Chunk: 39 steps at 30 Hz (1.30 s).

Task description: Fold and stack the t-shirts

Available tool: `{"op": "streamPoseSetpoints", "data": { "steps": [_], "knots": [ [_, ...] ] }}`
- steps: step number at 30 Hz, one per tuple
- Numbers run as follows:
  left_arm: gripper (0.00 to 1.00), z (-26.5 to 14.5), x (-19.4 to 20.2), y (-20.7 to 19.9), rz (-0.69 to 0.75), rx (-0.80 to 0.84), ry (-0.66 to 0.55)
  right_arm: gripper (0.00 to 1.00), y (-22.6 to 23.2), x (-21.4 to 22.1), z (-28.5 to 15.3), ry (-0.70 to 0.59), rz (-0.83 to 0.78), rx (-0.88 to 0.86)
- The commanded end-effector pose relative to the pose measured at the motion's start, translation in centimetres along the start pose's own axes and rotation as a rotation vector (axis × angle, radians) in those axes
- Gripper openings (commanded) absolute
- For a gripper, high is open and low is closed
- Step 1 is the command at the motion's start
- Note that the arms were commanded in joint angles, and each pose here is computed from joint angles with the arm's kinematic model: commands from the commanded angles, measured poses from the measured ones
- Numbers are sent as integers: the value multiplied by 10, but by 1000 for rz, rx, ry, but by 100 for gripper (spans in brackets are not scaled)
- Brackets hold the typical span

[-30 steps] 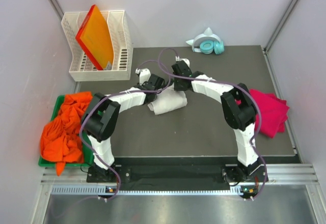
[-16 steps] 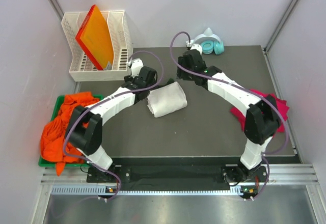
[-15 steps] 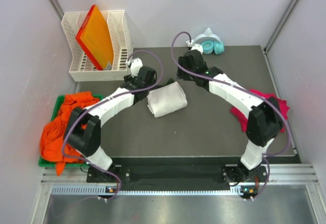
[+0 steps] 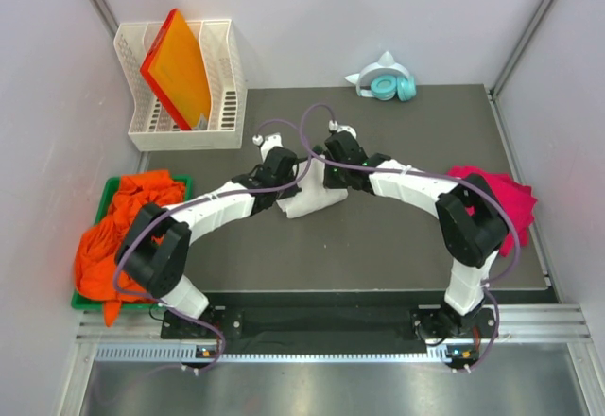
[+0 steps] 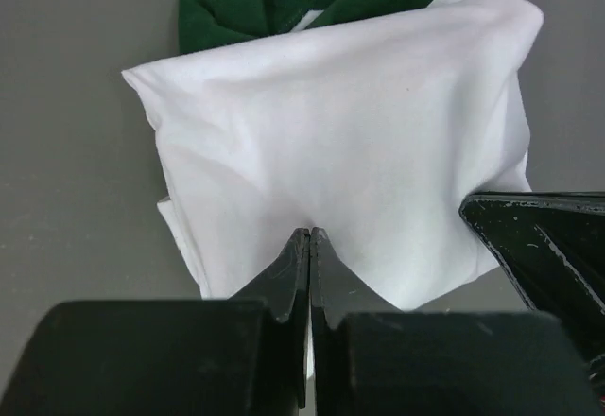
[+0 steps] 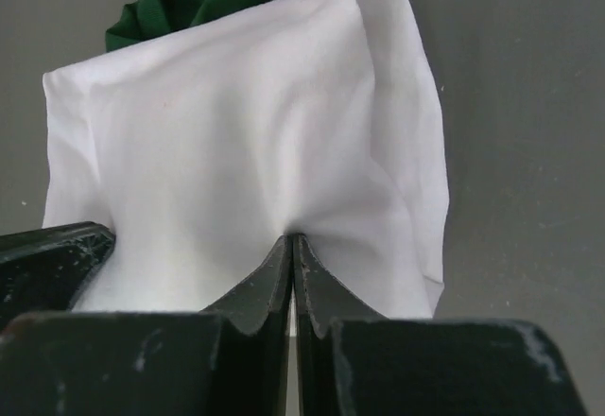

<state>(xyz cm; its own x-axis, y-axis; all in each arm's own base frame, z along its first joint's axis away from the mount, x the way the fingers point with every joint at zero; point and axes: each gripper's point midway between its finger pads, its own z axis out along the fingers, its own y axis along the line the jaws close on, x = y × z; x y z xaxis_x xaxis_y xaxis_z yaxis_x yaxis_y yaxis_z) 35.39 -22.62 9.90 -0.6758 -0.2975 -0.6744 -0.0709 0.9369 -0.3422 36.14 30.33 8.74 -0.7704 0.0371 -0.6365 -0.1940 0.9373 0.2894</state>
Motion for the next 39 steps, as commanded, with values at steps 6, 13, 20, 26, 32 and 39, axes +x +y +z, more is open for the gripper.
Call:
{"op": "streamPoseSetpoints", "data": {
  "steps": [6, 13, 20, 26, 32, 39],
  "knots": [
    [0, 34, 35, 1, -15, -5, 112, 0, 13, 23, 35, 84, 81, -36],
    [0, 46, 80, 35, -29, -129, 231, 0, -17, 69, 44, 179, 120, 61],
    [0, 49, 105, 63, -18, -261, 309, 0, -56, 106, 49, 282, 181, 182],
    [0, 36, 90, 52, -12, -207, 275, 1, -43, 71, 40, 206, 124, 121],
    [25, 7, 35, 5, 10, 23, 113, 17, 20, -38, -7, -42, 13, -106],
    [25, -16, 2, -16, -5, 103, 27, 22, 60, -82, -26, -101, -28, -233]
  ]
}}
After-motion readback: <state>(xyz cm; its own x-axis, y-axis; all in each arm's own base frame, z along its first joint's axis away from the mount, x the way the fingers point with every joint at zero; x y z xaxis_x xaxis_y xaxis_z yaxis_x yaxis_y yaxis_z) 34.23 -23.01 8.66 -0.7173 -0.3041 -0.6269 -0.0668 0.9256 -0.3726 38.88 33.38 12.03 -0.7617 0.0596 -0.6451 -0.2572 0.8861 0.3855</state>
